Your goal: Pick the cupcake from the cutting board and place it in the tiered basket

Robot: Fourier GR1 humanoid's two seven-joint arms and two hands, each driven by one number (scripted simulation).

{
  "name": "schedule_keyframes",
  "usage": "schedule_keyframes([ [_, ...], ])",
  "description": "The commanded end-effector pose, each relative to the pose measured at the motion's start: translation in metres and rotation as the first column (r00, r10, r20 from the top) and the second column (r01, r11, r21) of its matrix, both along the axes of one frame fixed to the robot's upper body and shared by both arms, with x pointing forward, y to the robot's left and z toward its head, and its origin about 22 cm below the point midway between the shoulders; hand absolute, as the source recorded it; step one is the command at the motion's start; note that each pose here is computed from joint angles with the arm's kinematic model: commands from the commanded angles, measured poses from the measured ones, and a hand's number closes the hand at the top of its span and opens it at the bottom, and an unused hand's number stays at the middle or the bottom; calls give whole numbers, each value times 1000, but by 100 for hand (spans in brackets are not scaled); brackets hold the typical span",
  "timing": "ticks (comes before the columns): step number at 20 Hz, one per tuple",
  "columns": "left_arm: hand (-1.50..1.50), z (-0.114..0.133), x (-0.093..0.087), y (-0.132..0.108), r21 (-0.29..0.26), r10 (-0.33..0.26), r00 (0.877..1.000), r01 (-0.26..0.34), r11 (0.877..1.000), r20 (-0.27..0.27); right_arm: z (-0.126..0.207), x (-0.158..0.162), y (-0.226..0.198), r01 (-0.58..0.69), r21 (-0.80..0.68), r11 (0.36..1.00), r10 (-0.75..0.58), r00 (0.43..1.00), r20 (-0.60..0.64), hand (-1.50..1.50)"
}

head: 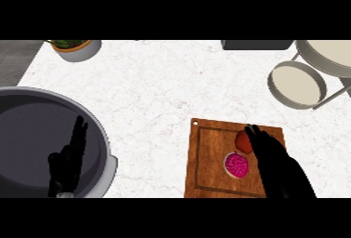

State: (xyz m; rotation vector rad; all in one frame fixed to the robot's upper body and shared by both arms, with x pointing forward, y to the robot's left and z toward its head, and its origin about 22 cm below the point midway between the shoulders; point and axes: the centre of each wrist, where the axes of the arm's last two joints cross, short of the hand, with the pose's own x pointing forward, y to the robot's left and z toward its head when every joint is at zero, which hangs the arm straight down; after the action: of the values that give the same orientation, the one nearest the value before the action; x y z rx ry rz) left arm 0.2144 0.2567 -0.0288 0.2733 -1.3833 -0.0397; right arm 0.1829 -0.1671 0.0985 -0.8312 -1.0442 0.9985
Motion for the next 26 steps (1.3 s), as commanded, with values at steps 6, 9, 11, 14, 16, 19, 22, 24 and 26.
schedule_keyframes([
  [6,0,-29,-12,-20,-33,7,997,-9,999,-73,-20,22,23,29,-103,994,-43,990,-133,-150],
  [9,0,-20,-21,-3,-23,-6,997,4,1000,-77,-25,24,24,49,-140,989,-75,978,-194,-150],
  [11,0,-18,-2,-22,-29,7,997,-9,1000,-73,-20,17,27,42,-144,989,-70,978,-194,-150],
  [14,0,-13,3,-20,-23,0,998,-1,1000,-68,-15,30,27,36,-145,989,-68,972,-223,-150],
  [16,0,-20,-1,-6,-23,7,996,-9,1000,-86,-24,39,31,41,-145,989,-73,971,-226,-150],
  [19,0,-18,-5,-12,-13,14,998,-15,1000,-59,-29,42,29,38,-133,990,-70,968,-243,-150],
  [22,0,-6,14,-9,-29,28,996,-31,999,-82,-32,34,35,35,-141,989,-69,966,-248,-150],
  [24,0,-22,-6,-10,-27,0,996,-2,1000,-88,-38,43,24,38,-171,985,-85,957,-277,-150],
  [26,0,-22,-5,-18,-17,3,996,-4,1000,-94,-40,33,25,38,-140,989,-77,956,-284,-150],
])
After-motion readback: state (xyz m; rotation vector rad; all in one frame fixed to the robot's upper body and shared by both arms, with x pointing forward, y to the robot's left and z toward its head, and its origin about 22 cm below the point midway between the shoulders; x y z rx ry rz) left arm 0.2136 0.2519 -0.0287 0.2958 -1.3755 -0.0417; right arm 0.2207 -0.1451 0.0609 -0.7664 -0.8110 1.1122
